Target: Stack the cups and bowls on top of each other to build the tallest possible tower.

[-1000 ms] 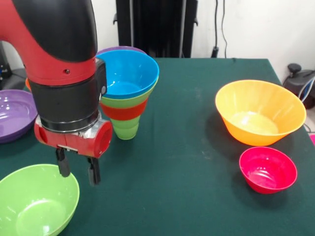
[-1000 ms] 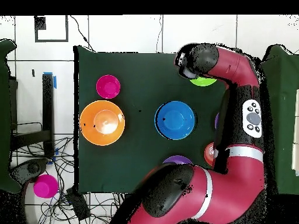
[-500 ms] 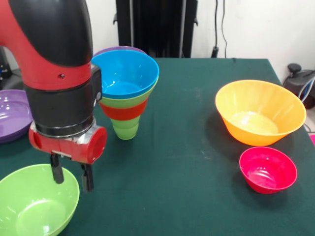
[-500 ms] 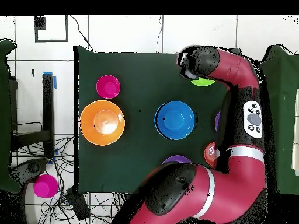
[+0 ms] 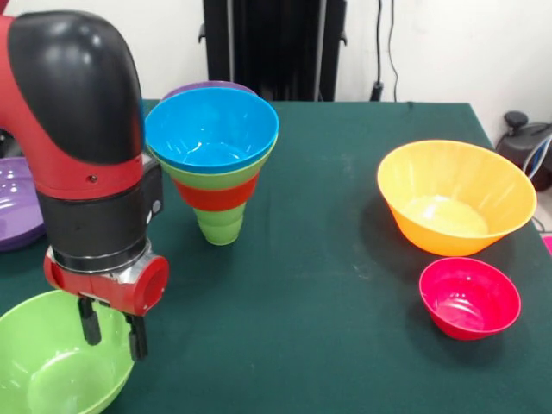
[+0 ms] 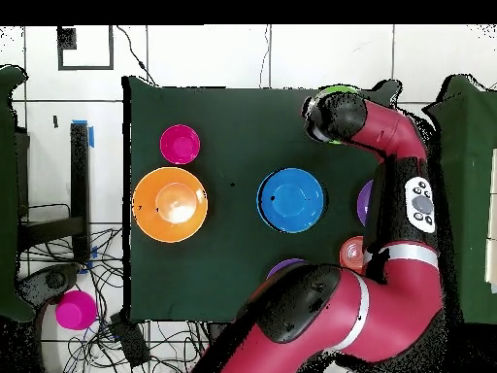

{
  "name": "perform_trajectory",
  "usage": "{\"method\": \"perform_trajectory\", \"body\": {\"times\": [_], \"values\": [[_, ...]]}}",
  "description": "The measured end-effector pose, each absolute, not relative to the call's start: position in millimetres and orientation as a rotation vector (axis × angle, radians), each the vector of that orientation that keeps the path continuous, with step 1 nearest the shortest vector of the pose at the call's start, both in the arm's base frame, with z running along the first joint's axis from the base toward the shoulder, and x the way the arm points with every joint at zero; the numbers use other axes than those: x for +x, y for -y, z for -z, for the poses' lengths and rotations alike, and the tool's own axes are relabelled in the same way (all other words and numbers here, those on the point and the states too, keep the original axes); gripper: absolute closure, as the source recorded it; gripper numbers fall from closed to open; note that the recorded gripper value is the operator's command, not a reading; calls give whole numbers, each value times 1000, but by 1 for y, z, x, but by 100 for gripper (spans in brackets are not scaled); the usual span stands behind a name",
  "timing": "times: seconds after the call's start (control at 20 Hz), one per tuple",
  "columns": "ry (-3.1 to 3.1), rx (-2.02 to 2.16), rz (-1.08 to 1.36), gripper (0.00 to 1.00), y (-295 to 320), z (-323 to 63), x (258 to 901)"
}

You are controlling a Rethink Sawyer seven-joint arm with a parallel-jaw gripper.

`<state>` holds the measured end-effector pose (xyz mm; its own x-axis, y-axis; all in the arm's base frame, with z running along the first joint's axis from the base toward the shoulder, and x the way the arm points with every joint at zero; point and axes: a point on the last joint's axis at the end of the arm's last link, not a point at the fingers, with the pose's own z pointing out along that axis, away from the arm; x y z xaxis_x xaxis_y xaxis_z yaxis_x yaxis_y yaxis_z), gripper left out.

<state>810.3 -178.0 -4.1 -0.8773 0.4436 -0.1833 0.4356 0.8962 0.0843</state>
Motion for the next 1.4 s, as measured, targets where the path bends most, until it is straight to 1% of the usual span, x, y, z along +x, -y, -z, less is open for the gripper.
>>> {"method": "perform_trajectory", "body": {"times": [0.55,1.0,1.4], "values": [[-2907,656,-86,0,159,20,787],[-2948,633,-94,0,144,5,769],[-2949,633,-95,0,144,6,769]]}}
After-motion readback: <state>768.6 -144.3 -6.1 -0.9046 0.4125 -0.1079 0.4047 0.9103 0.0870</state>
